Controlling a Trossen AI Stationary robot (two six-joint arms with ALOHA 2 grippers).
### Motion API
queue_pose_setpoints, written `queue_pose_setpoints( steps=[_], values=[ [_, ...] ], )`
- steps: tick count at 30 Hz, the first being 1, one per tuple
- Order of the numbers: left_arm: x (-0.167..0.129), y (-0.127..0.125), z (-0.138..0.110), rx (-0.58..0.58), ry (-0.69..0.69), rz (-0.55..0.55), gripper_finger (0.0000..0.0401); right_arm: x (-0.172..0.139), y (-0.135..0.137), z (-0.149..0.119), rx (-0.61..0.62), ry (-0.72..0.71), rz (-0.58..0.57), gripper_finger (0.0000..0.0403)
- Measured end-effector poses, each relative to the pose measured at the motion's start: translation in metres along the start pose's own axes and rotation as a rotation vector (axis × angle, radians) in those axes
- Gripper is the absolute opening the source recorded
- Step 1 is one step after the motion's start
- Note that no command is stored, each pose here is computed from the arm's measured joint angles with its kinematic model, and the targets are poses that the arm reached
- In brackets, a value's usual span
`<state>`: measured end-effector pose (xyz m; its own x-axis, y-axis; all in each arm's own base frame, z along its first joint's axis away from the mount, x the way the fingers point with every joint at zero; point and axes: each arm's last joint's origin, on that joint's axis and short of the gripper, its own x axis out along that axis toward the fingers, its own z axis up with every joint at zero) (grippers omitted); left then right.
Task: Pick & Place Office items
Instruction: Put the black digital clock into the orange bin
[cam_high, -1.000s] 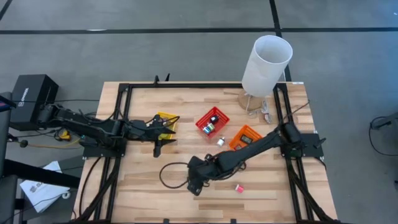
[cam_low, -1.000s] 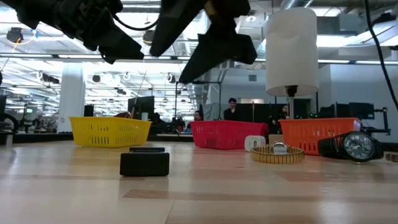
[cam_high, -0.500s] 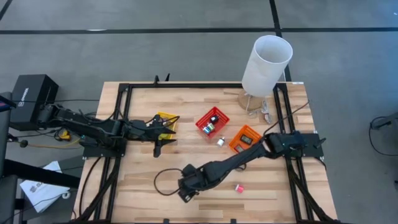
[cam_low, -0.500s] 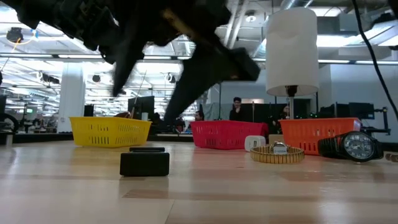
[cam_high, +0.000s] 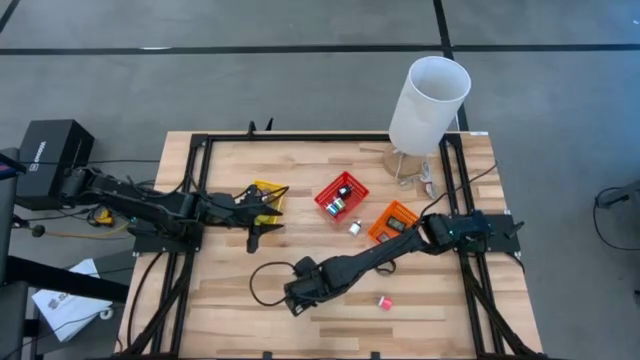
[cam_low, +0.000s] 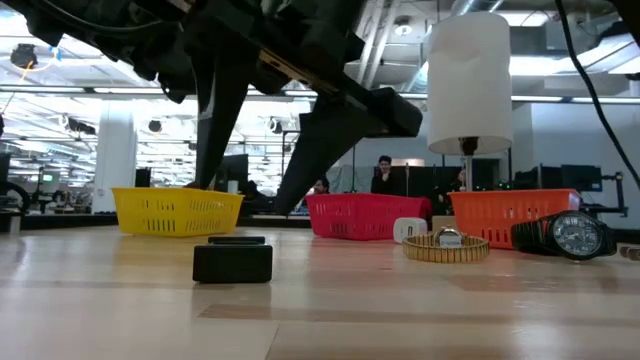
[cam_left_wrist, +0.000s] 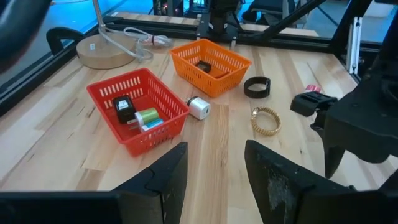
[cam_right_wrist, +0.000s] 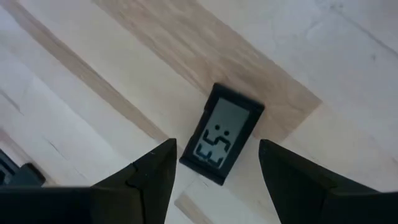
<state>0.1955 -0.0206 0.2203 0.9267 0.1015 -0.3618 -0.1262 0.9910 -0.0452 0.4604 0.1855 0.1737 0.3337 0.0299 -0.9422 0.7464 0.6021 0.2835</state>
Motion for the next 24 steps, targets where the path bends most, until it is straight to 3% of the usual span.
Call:
queue_pose_setpoints(
  steps=[9,14,24],
  values=[
    [0.0,0.0,0.0,0.0,-0.001,0.0,0.0153,0.0,0.0,0.0,-0.001,-0.005,-0.004,0.0219],
    [0.0,0.0,0.0,0.0,-0.001,0.0,0.0153,0.018,-0.005,-0.003,-0.012,0.033,-0.045,0.0219],
    [0.0,0.0,0.0,0.0,-0.001,0.0,0.0153,0.032,-0.005,0.007,-0.037,0.068,-0.002,0.0219]
  ],
)
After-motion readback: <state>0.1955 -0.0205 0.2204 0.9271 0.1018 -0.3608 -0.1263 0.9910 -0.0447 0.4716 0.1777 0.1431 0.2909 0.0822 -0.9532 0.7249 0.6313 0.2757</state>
